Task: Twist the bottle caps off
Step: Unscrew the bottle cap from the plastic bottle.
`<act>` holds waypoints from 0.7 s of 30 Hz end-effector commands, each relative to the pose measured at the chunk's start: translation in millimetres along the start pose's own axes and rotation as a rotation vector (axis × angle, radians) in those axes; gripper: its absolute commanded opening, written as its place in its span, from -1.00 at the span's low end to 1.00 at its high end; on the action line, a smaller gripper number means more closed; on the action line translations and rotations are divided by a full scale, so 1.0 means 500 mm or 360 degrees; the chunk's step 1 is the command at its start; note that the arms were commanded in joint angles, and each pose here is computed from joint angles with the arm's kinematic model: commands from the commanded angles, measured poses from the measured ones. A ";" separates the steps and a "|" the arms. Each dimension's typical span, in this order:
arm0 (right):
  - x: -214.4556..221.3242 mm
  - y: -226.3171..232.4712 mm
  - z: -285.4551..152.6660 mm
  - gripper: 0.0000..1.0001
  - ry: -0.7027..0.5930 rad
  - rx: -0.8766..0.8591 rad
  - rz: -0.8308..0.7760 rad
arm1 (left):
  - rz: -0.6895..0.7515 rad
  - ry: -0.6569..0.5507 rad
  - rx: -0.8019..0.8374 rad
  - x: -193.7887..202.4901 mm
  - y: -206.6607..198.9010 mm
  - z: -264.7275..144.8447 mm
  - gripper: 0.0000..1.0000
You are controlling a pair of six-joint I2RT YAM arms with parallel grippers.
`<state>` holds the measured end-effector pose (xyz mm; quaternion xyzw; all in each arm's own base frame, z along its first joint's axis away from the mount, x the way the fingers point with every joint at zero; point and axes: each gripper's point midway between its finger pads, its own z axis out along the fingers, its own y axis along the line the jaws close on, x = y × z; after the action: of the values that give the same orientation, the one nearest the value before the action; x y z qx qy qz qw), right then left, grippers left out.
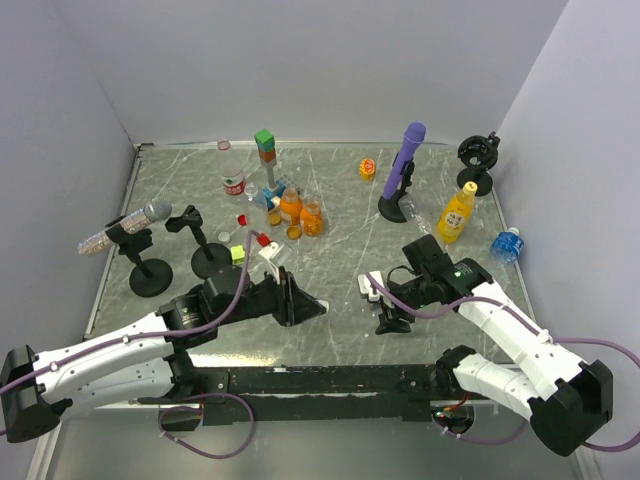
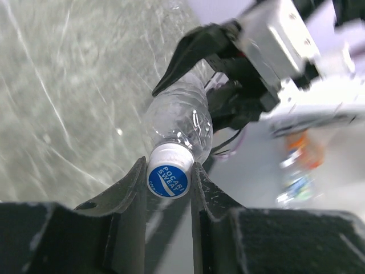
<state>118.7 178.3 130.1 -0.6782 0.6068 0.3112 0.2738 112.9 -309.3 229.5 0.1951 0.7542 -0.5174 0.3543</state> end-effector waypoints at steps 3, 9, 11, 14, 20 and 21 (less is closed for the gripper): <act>-0.025 -0.031 -0.007 -0.70 -0.0052 0.0104 -0.0107 | -0.0764 -0.0058 -0.0123 -0.054 -0.044 -0.006 -0.99; -0.024 -0.031 -0.008 -0.70 -0.0049 0.0112 -0.0112 | -0.0681 -0.0018 -0.0190 -0.068 -0.048 0.001 -0.80; -0.027 -0.032 -0.010 -0.70 -0.0049 0.0112 -0.0115 | -0.0585 0.0014 -0.0171 -0.061 -0.048 -0.001 0.08; -0.031 -0.032 -0.013 -0.70 -0.0056 0.0113 -0.0122 | -0.0329 -0.0004 -0.0110 -0.065 -0.052 -0.023 0.81; -0.032 -0.019 -0.008 -0.70 -0.0085 0.0064 -0.0149 | 0.0381 -0.0267 0.0188 -0.078 -0.076 -0.125 0.93; -0.034 -0.015 -0.007 -0.70 -0.0098 0.0049 -0.0157 | 0.0537 -0.0316 0.0252 -0.074 -0.080 -0.141 0.93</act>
<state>127.2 179.9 133.9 -0.6792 0.6040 0.2963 0.2935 102.8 -276.7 273.0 0.1620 0.7482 -0.5259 0.3706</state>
